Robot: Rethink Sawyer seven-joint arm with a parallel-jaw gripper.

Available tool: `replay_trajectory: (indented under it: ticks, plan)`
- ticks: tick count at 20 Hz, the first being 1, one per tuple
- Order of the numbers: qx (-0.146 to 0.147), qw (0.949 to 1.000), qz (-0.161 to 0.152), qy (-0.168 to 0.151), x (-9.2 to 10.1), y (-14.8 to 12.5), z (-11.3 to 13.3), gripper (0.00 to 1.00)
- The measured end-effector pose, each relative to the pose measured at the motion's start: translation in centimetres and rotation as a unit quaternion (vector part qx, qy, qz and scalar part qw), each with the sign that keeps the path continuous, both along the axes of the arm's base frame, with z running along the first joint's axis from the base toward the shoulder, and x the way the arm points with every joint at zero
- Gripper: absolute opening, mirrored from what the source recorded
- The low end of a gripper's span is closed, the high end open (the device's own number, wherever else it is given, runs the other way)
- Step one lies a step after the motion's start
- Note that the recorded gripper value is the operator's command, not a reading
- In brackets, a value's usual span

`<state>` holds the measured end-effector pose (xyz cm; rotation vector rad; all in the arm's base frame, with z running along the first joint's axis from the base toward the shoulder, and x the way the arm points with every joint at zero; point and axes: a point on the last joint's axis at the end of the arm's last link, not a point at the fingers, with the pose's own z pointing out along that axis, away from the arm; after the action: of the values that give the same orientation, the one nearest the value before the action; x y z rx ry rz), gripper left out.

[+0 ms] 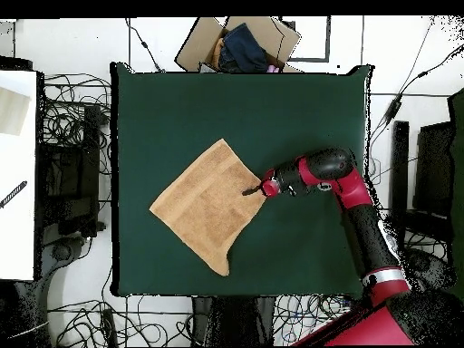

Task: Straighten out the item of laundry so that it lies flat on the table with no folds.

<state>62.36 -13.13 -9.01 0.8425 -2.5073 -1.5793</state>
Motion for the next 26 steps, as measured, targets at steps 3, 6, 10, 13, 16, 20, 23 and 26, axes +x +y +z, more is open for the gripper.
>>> replay_trajectory:
  ticks: [3, 6, 10, 13, 16, 20, 23, 26]
  plan:
    - [0.005, 0.9998, 0.015, 0.012, 0.0, -0.3, 0.4, 1.00]
    - [0.004, 0.9998, 0.016, 0.013, -0.1, -1.0, 0.8, 1.00]
    - [0.000, 0.9999, 0.012, 0.011, -0.3, -2.2, 1.5, 1.00]
    - [-0.004, 0.9999, 0.008, 0.008, -0.5, -3.3, 2.1, 1.00]
    - [-0.010, 0.9999, 0.005, 0.006, -0.5, -4.2, 2.6, 1.00]
    - [-0.017, 0.9998, 0.002, 0.003, -0.4, -5.1, 3.1, 1.00]
    - [-0.022, 0.9998, 0.002, 0.003, -0.4, -5.5, 3.2, 1.00]
    - [-0.023, 0.9997, 0.002, 0.007, -0.7, -5.6, 3.0, 1.00]
